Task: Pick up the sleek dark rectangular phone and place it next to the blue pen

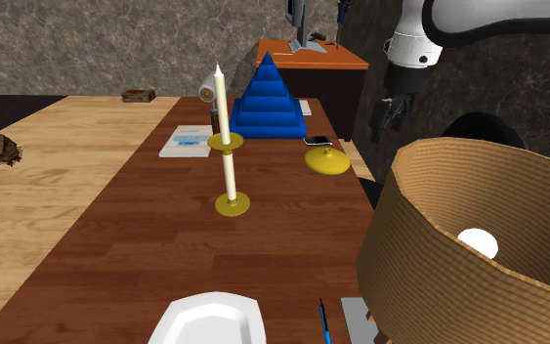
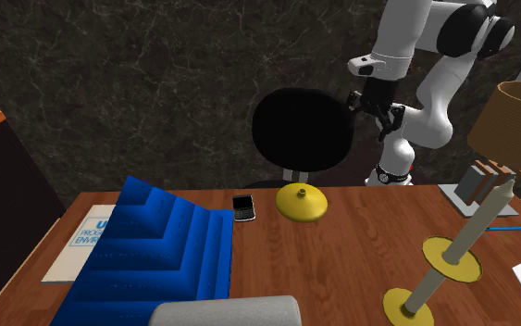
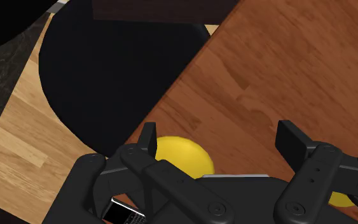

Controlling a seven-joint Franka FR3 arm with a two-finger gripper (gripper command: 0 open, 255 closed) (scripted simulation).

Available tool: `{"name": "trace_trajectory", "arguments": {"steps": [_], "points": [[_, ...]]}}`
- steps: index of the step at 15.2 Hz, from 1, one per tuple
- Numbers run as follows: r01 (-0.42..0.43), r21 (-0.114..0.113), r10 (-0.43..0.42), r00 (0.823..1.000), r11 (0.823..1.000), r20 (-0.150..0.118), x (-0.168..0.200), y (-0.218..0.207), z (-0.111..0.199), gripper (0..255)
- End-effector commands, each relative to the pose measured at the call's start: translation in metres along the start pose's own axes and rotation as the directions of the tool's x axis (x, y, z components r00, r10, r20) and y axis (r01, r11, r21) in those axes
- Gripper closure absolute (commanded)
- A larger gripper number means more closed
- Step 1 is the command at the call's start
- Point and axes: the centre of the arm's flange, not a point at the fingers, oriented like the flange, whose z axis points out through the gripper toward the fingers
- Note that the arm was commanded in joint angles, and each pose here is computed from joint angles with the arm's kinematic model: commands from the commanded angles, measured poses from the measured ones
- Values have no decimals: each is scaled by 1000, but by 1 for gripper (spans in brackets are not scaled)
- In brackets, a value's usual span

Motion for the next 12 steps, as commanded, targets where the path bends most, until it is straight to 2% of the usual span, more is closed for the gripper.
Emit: {"name": "trace_trajectory", "arguments": {"steps": [1, 6, 12], "points": [[0, 0, 0, 1000, 1000, 0, 0, 0, 0, 0], [122, 3, -122, 993, 993, 2, 47, 38, 28, 0], [265, 8, -265, 964, 964, 4, 108, 76, 62, 0]]}}
